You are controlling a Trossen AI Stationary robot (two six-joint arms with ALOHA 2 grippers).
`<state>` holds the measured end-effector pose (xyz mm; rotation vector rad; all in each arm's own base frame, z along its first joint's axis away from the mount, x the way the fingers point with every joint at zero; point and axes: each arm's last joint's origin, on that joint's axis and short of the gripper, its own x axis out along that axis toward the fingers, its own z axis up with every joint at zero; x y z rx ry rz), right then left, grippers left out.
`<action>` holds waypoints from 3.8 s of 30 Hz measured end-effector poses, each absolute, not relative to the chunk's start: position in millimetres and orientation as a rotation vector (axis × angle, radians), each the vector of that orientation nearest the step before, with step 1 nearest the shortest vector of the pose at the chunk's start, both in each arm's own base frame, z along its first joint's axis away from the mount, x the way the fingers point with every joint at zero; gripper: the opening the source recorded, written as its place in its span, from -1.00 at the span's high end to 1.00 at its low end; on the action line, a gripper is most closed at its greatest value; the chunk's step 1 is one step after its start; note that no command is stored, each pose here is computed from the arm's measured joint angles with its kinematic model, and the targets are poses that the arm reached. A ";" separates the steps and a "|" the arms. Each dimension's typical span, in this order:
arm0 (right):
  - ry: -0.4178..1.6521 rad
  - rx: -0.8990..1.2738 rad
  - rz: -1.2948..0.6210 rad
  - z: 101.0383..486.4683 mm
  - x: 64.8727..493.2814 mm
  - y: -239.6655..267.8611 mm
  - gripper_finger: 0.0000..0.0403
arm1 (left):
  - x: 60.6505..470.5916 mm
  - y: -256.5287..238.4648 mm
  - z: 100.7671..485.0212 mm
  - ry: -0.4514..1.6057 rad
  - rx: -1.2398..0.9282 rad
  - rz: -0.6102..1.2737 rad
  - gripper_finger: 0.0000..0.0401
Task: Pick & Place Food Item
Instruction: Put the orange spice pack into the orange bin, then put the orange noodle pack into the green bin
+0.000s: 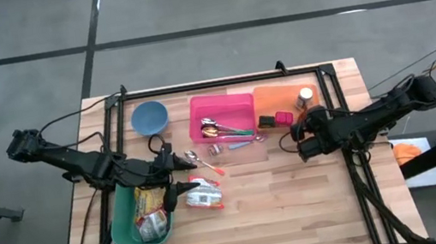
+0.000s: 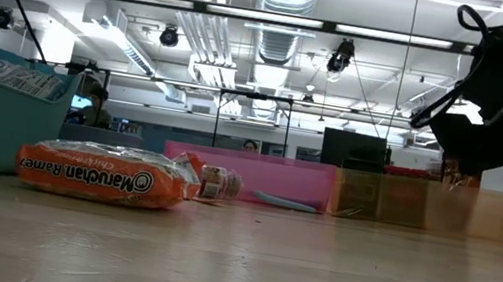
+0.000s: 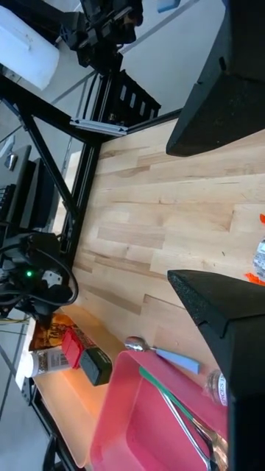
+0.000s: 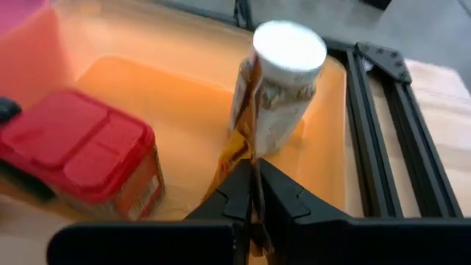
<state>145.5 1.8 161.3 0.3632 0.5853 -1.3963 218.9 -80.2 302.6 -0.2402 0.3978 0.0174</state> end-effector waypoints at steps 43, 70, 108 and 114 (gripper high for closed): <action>0.633 0.396 -1.154 228.5 186.9 20.3 -0.08 | 215.1 -78.6 288.3 0.534 -0.284 0.073 -0.33; 0.565 0.372 -0.587 189.1 279.4 98.2 -0.08 | 233.9 -89.7 263.0 0.665 -0.397 0.064 -0.33; 0.853 0.040 -0.587 237.1 314.9 116.5 -0.08 | 316.8 -67.3 198.2 1.081 -0.048 -0.091 -0.33; 0.860 0.023 -0.570 238.1 304.2 118.7 -0.08 | 334.3 -70.0 186.2 1.141 0.060 -0.139 -0.33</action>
